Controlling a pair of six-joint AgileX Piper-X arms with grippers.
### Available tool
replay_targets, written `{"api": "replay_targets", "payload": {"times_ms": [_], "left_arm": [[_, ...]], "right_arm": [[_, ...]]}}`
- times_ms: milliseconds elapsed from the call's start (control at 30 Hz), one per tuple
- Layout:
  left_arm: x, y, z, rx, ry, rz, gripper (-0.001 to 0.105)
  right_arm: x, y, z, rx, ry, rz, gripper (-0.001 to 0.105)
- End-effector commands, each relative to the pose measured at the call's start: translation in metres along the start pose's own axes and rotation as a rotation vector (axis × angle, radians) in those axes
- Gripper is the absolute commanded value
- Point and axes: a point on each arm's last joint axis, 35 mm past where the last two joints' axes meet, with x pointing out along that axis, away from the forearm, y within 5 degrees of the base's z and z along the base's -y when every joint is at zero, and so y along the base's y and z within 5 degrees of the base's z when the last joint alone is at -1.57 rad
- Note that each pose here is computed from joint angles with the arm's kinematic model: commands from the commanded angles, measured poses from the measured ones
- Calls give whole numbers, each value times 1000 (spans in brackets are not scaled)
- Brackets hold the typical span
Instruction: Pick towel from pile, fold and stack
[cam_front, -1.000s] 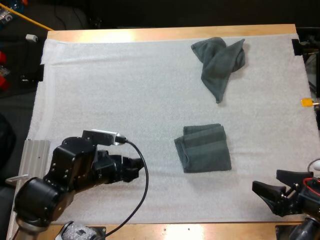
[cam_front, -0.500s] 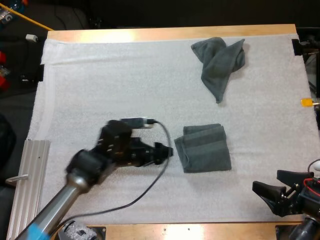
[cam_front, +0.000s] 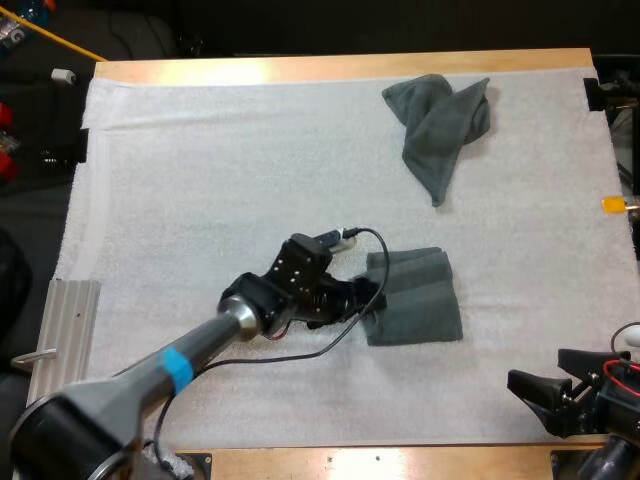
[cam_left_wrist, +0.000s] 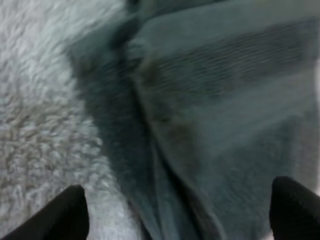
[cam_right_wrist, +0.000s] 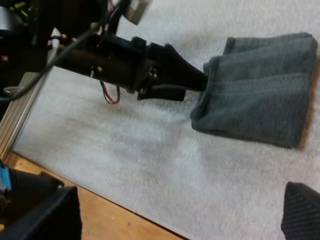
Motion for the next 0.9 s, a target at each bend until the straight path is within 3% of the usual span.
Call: {"api": "replay_targets", "payload": {"times_ms": [0,133,333,700,733,800,833,867], "left_arm": [[2,-4,1,2,8,-31,72],[11,-4,4,-2,47,-81,71],[31,10,5,-63,114,-36,69],[56,-27,-9,26,186,-53,67],[56,-27,-10,24,185,-49,64],[57,-28,-10,9,181,-33,40],[57,-27,-10,6,183,-28,33],[57,-26,-11,1,188,-17,12]], "right_arm": [[-2,0,0,3,-1,-7,78],[-2,-1,0,3,-6,-23,78],[-2,-1,0,3,-7,-24,78],[-2,-1,1,3,-8,-23,78],[-2,-1,1,6,-8,-23,78],[-2,-1,1,14,-8,-23,78],[-2,-1,1,14,-8,-23,78],[-2,-1,1,14,-8,-23,78]]}}
